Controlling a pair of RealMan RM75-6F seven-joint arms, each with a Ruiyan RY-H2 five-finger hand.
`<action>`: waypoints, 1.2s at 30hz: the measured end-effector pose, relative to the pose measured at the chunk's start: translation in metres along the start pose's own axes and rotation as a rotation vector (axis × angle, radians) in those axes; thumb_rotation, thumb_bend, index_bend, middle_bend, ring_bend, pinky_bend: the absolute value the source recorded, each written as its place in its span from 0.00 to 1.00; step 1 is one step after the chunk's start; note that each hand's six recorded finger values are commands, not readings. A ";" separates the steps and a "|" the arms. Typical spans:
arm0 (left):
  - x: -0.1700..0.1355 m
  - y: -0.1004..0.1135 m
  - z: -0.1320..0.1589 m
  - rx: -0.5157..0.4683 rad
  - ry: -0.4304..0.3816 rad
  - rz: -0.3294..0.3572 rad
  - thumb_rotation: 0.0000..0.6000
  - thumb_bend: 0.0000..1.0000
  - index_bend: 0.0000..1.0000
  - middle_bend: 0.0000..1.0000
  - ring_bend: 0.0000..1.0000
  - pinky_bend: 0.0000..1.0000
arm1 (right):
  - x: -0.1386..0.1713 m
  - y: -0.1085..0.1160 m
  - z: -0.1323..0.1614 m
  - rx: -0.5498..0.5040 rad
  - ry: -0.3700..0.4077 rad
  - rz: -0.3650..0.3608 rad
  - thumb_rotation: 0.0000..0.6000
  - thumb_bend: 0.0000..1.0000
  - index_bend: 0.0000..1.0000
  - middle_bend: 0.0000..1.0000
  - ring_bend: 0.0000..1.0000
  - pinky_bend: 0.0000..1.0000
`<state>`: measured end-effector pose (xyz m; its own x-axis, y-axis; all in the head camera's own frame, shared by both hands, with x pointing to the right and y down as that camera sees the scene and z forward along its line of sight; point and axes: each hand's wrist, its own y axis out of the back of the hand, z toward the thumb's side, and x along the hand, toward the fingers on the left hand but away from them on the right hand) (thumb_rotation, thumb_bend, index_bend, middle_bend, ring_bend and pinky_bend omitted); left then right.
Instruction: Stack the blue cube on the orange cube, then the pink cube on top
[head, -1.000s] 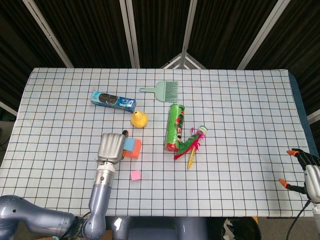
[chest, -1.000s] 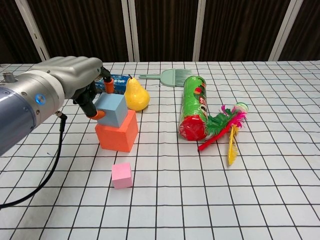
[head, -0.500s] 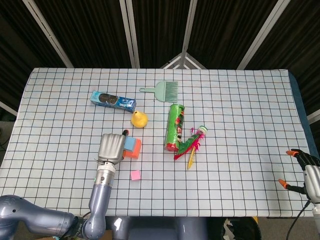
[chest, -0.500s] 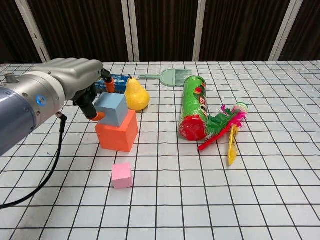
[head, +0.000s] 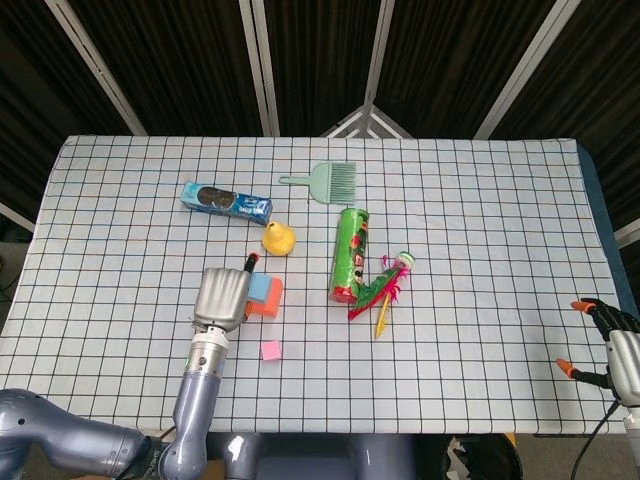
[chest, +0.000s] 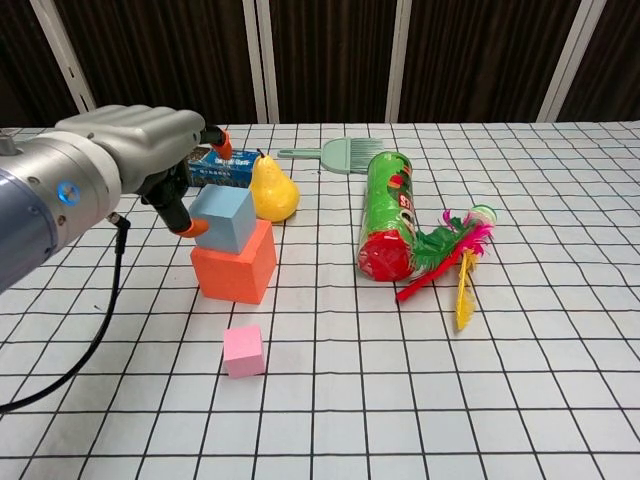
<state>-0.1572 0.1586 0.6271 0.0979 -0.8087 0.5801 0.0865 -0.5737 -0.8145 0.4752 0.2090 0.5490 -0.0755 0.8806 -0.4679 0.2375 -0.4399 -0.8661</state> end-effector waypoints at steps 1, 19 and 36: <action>-0.003 0.004 0.000 -0.007 -0.008 0.007 1.00 0.32 0.19 0.83 0.72 0.88 | 0.000 0.000 0.000 -0.001 0.000 -0.001 1.00 0.17 0.25 0.20 0.19 0.18; -0.093 0.018 -0.046 -0.029 -0.081 -0.010 1.00 0.32 0.23 0.83 0.73 0.88 | 0.001 0.002 0.000 -0.006 -0.002 -0.009 1.00 0.17 0.25 0.20 0.19 0.18; -0.082 -0.059 -0.033 0.079 -0.122 -0.167 1.00 0.29 0.25 0.84 0.74 0.90 | -0.001 -0.002 0.001 0.003 -0.003 0.008 1.00 0.17 0.25 0.20 0.19 0.18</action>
<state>-0.2026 0.2546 0.6272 0.1946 -0.6788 0.7080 0.1883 -0.6826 -0.7062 0.4741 0.2087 0.5514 -0.0762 0.8765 -0.4754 0.2353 -0.4475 -0.8628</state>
